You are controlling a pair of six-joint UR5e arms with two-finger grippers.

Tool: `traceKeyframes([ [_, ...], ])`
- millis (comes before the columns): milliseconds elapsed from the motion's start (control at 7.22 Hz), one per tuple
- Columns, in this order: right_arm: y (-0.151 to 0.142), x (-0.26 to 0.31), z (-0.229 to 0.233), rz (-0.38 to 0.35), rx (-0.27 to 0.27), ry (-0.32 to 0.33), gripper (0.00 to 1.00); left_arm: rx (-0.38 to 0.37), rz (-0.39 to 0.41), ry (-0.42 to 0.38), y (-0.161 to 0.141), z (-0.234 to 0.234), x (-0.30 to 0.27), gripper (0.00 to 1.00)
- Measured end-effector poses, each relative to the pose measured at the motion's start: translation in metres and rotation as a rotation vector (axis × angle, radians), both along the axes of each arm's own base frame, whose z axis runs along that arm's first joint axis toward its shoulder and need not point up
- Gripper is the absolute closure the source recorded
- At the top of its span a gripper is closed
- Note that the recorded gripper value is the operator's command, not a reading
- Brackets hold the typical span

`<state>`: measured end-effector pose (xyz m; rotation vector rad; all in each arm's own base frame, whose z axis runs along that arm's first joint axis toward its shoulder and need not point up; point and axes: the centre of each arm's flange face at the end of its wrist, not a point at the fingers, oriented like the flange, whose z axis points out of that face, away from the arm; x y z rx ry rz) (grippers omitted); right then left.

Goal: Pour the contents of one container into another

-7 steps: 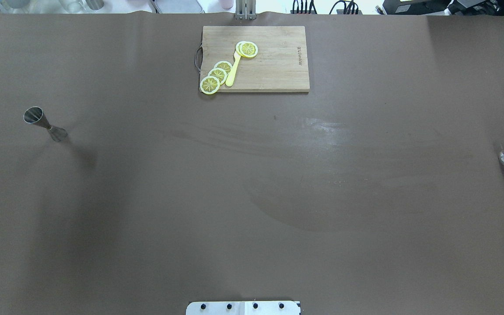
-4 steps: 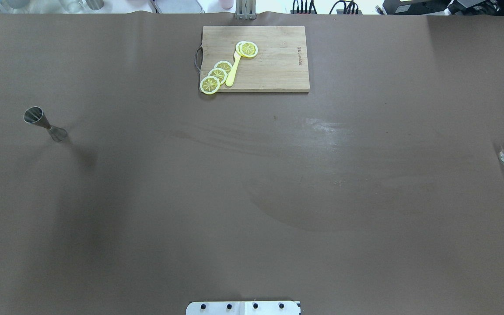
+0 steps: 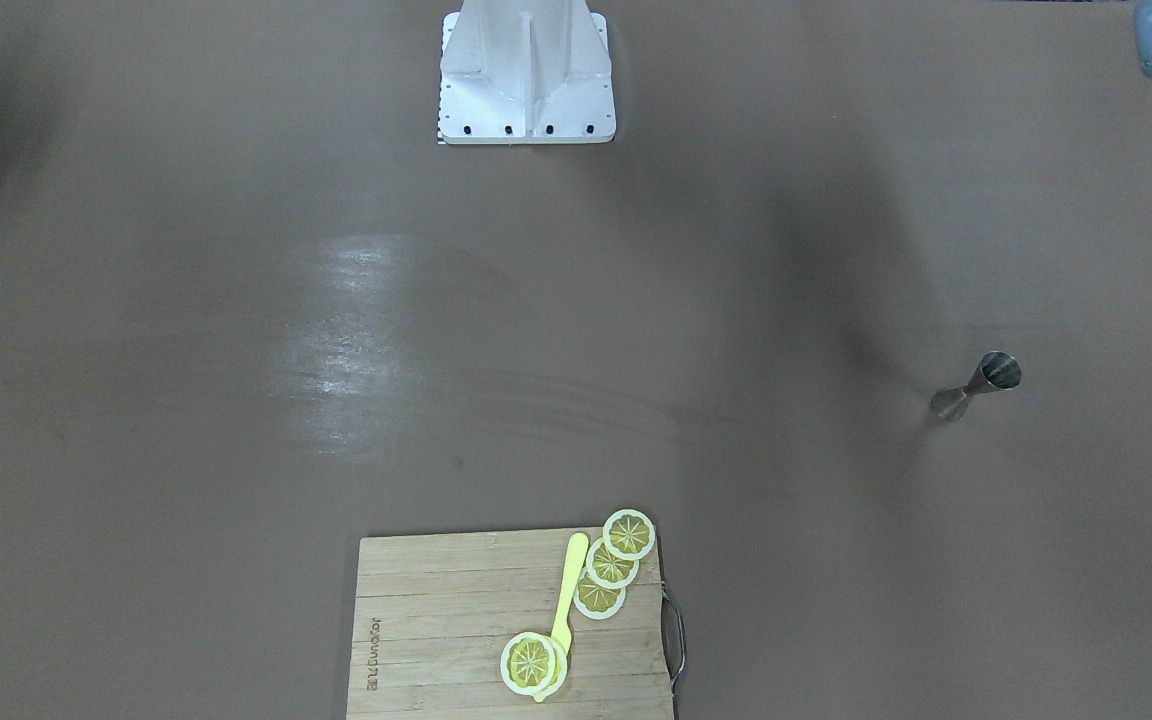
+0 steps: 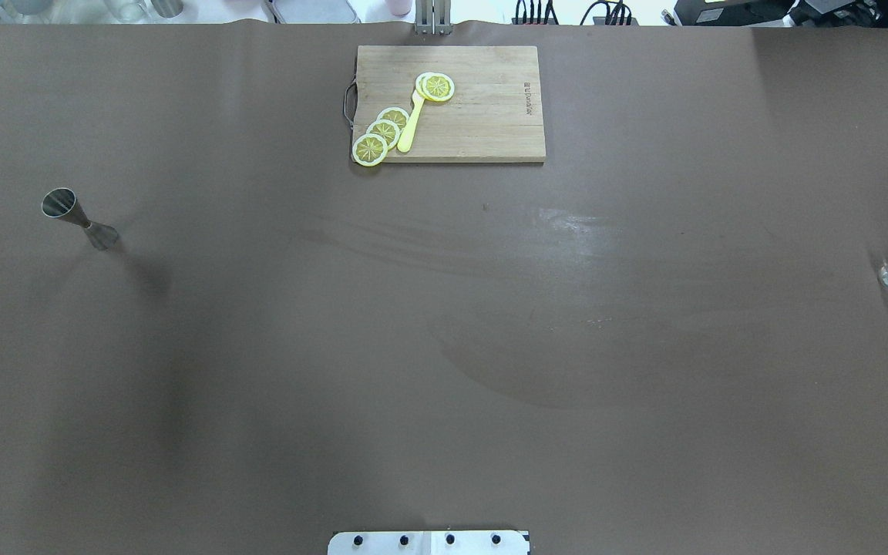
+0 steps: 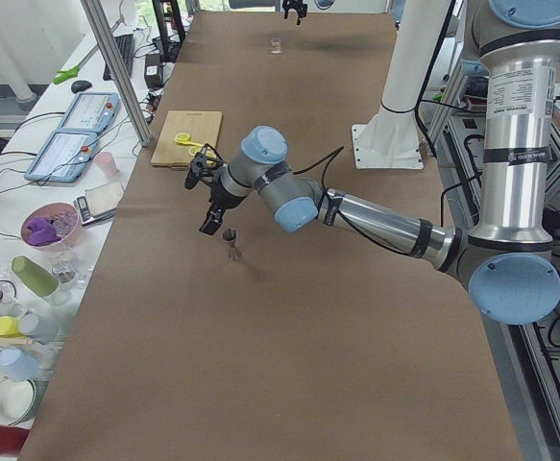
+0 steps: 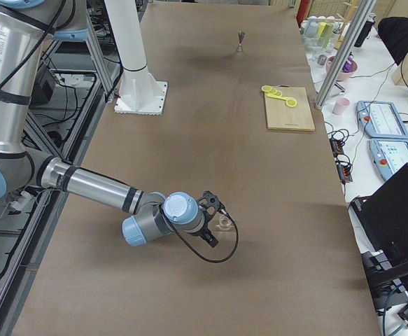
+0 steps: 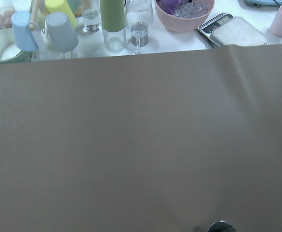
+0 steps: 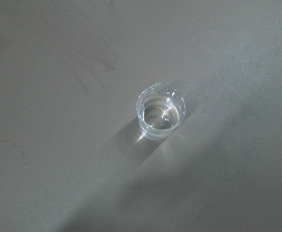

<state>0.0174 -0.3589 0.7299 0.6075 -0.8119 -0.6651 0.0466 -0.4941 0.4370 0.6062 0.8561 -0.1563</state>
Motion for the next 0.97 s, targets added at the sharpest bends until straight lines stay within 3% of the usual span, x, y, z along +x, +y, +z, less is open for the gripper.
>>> traceKeyframes([
  [138,0.005,-0.002,0.009,0.025,0.006,-0.024,0.01,0.023,-0.044,0.007,0.001,-0.009,0.022,0.05],
  [415,0.005,-0.007,0.012,0.083,-0.034,-0.069,0.01,0.068,-0.138,-0.006,0.006,-0.017,0.064,0.04],
  [969,-0.039,-0.039,0.005,0.077,-0.060,-0.095,0.01,0.112,-0.335,-0.024,0.030,-0.005,0.130,0.03],
])
